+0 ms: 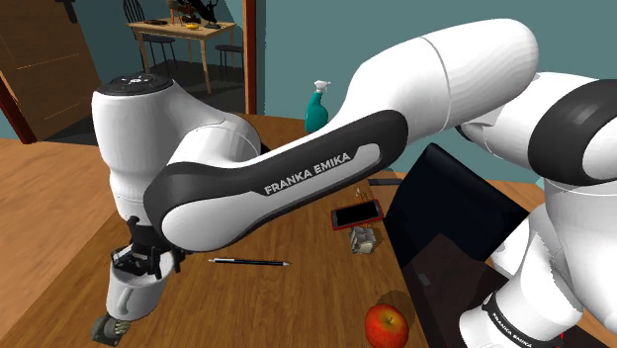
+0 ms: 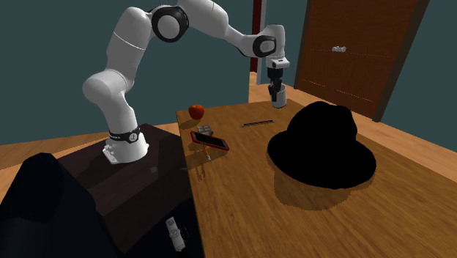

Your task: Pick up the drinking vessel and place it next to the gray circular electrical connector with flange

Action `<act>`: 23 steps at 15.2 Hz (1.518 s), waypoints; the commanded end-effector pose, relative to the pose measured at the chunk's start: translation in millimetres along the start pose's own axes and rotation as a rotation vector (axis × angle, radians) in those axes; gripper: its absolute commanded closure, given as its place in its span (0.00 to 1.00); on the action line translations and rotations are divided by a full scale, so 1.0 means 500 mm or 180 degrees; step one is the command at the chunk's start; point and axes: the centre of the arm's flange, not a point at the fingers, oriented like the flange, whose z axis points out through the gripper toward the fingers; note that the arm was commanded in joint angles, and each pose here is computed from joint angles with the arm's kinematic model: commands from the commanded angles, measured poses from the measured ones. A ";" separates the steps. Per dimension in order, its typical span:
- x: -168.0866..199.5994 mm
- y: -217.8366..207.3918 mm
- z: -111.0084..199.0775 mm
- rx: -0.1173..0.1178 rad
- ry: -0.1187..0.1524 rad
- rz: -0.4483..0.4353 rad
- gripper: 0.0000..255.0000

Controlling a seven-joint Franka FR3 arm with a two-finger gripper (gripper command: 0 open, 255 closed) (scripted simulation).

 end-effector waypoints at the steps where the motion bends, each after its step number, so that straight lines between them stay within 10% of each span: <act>1: -0.007 -0.001 0.015 -0.0025 -0.0034 -0.0014 1.00; 6: -0.007 -0.001 0.015 -0.0025 -0.0034 -0.0014 1.00; 7: -0.005 -0.001 0.015 -0.0024 -0.0034 -0.0015 0.00; 23: -0.006 -0.002 -0.085 -0.0025 -0.0034 -0.0014 0.00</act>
